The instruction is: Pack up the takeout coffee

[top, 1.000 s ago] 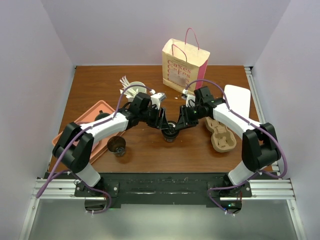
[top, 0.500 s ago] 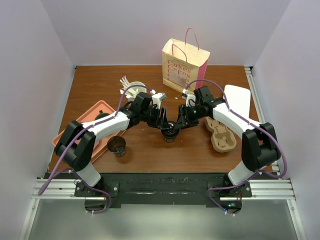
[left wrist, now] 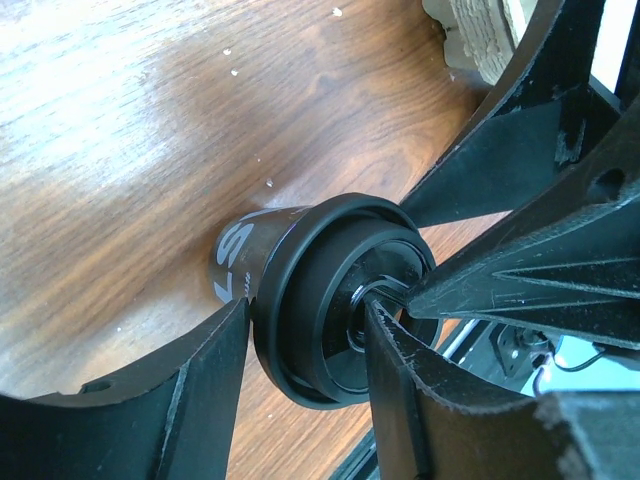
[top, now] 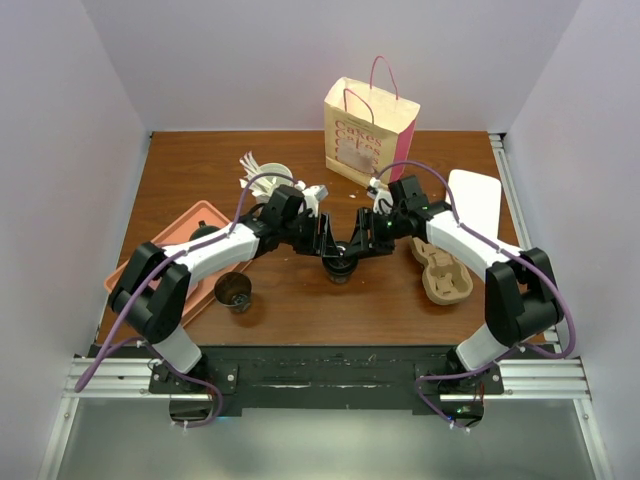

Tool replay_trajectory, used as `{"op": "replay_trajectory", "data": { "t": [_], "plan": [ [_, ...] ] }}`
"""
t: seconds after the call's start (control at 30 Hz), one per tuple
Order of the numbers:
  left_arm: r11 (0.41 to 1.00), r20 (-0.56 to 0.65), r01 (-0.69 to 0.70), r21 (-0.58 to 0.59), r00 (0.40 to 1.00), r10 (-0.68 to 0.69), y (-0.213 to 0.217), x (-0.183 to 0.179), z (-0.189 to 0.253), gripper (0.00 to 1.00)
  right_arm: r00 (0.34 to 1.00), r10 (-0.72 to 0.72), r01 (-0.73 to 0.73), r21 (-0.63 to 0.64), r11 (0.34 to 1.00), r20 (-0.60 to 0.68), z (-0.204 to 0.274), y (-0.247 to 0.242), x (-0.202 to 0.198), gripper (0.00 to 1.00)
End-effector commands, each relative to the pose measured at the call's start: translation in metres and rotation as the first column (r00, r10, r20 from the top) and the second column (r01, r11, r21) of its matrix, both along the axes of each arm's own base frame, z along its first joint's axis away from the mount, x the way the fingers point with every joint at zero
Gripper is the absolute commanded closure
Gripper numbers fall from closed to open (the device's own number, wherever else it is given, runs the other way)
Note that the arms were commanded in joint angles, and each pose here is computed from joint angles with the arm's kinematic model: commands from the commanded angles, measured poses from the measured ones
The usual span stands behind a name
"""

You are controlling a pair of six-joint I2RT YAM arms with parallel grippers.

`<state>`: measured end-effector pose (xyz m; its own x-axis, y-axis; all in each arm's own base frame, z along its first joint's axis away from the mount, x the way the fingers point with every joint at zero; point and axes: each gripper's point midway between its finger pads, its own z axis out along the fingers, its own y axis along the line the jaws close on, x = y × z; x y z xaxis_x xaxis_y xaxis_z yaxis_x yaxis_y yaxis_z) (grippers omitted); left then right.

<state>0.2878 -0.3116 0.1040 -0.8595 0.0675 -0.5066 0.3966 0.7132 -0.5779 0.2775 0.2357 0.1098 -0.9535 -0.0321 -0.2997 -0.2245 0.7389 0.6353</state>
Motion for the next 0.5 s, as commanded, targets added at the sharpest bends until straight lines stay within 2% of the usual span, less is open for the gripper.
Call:
{"op": "replay_trajectory", "data": {
  "t": [0.0, 0.47],
  "plan": [
    [0.988, -0.111, -0.058, 0.14, 0.991, 0.074, 0.026, -0.017, -0.033, 0.48, 0.999, 0.001, -0.004, 0.063, 0.998, 0.054, 0.018, 0.011, 0.008, 0.46],
    [0.992, -0.142, -0.109, 0.068, 0.983, 0.118, 0.017, -0.017, -0.012, 0.5, 0.999, 0.044, -0.045, 0.061, 0.997, 0.018, -0.001, 0.016, 0.01, 0.49]
  ]
}}
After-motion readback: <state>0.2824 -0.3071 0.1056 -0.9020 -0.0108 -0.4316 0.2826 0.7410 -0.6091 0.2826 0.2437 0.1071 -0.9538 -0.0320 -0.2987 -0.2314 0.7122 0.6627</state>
